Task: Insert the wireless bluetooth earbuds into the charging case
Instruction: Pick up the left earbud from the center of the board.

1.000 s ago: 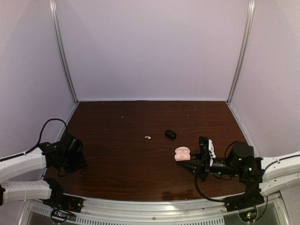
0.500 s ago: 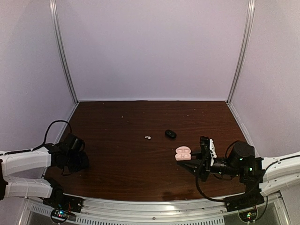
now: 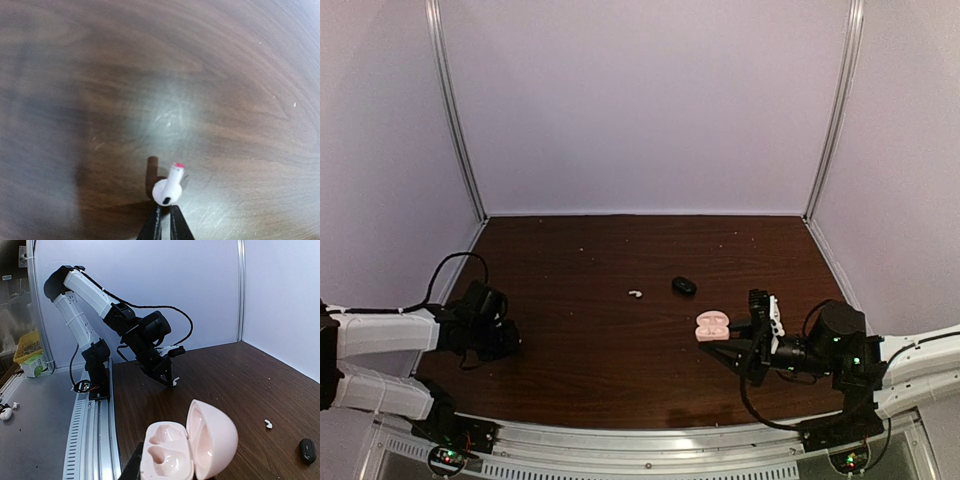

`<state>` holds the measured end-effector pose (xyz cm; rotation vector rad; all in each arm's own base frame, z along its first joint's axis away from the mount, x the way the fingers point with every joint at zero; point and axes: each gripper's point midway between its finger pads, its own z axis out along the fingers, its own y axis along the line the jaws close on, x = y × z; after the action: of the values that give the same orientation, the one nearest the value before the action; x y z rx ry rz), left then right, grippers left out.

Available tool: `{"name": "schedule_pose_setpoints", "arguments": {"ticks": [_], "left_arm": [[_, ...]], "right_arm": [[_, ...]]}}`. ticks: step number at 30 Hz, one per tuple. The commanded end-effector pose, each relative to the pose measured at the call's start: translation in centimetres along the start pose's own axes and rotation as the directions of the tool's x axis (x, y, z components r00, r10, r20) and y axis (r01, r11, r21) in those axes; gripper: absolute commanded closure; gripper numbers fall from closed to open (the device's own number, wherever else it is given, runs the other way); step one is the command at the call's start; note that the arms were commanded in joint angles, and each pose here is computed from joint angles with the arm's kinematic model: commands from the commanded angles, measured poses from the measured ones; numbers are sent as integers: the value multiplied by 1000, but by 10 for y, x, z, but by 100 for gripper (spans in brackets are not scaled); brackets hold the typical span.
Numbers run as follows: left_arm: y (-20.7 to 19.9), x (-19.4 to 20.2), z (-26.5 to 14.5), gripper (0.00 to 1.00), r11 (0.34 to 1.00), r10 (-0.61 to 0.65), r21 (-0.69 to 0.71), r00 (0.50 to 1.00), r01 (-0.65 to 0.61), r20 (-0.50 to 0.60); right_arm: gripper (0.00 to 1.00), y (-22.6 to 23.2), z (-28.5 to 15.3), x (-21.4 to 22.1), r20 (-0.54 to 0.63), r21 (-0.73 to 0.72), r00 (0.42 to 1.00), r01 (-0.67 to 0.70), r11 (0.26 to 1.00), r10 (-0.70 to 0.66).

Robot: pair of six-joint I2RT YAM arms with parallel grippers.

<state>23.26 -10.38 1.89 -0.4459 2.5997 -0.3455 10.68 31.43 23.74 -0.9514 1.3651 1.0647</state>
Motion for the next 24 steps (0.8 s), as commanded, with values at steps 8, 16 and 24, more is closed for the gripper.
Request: {"name": "schedule_pose_setpoints", "arguments": {"ticks": [8, 16, 24], "left_arm": [[-68, 16, 8, 82, 955, 271, 153, 958, -255, -92], [-37, -15, -21, 57, 996, 89, 5, 993, -89, 77], [-17, -25, -20, 45, 998, 45, -43, 994, -41, 99]], "right_arm": [[91, -5, -2, 4, -7, 25, 1000, 2, 1000, -2], [91, -5, -3, 4, -8, 28, 1000, 3, 1000, -3], [91, -6, -1, 3, -2, 28, 1000, 4, 1000, -4]]}}
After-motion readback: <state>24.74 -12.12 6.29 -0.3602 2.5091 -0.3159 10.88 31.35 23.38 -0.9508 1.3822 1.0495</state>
